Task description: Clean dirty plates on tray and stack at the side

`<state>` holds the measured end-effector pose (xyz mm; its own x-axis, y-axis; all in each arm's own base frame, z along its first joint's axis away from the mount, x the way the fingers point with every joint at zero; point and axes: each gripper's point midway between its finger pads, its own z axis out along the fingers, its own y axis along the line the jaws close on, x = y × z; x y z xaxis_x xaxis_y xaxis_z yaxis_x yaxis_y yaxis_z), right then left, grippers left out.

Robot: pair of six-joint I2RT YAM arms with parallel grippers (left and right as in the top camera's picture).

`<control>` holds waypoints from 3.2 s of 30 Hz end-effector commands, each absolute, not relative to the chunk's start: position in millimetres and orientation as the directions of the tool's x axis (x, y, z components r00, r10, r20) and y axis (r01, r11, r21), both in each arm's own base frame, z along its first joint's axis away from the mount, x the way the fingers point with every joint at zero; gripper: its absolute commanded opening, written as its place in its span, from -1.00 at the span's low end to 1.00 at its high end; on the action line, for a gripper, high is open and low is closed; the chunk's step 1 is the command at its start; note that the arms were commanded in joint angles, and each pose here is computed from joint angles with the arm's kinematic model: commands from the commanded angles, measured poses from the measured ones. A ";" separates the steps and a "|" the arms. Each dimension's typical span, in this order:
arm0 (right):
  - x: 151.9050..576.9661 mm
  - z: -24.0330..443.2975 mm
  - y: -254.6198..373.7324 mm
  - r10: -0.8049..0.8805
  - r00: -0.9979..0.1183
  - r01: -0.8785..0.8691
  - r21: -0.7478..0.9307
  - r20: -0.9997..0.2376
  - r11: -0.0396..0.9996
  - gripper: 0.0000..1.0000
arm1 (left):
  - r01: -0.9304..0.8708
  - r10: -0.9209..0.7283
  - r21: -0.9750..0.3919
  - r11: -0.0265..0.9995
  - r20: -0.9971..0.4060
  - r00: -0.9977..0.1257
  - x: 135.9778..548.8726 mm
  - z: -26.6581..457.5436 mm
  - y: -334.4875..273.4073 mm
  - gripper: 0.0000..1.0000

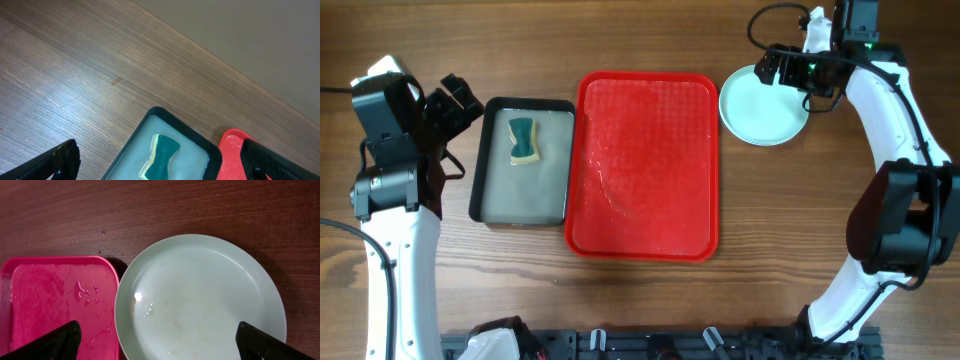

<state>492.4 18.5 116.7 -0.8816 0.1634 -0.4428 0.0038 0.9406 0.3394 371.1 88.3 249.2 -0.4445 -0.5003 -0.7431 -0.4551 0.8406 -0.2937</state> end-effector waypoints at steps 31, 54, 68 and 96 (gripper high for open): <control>498.2 125.7 23.1 0.141 -0.871 -0.033 0.342 -0.471 0.939 0.99 | -0.461 -0.510 -0.303 0.834 -0.743 -0.433 371.5 251.5 90.3 1.00; 481.6 228.0 40.6 0.106 -0.752 -0.136 0.311 -0.650 0.940 0.99 | -0.461 -0.510 -0.303 0.834 -0.743 -0.433 371.5 251.5 90.3 1.00; 345.6 448.3 95.9 0.039 -0.313 -0.403 0.170 -0.949 0.899 0.99 | -0.461 -0.510 -0.303 0.834 -0.743 -0.433 371.5 251.5 90.3 1.00; 209.3 386.2 74.1 -0.053 0.430 -0.312 -0.204 -0.901 0.928 0.99 | -0.461 -0.510 -0.303 0.834 -0.743 -0.433 371.5 251.5 90.3 1.00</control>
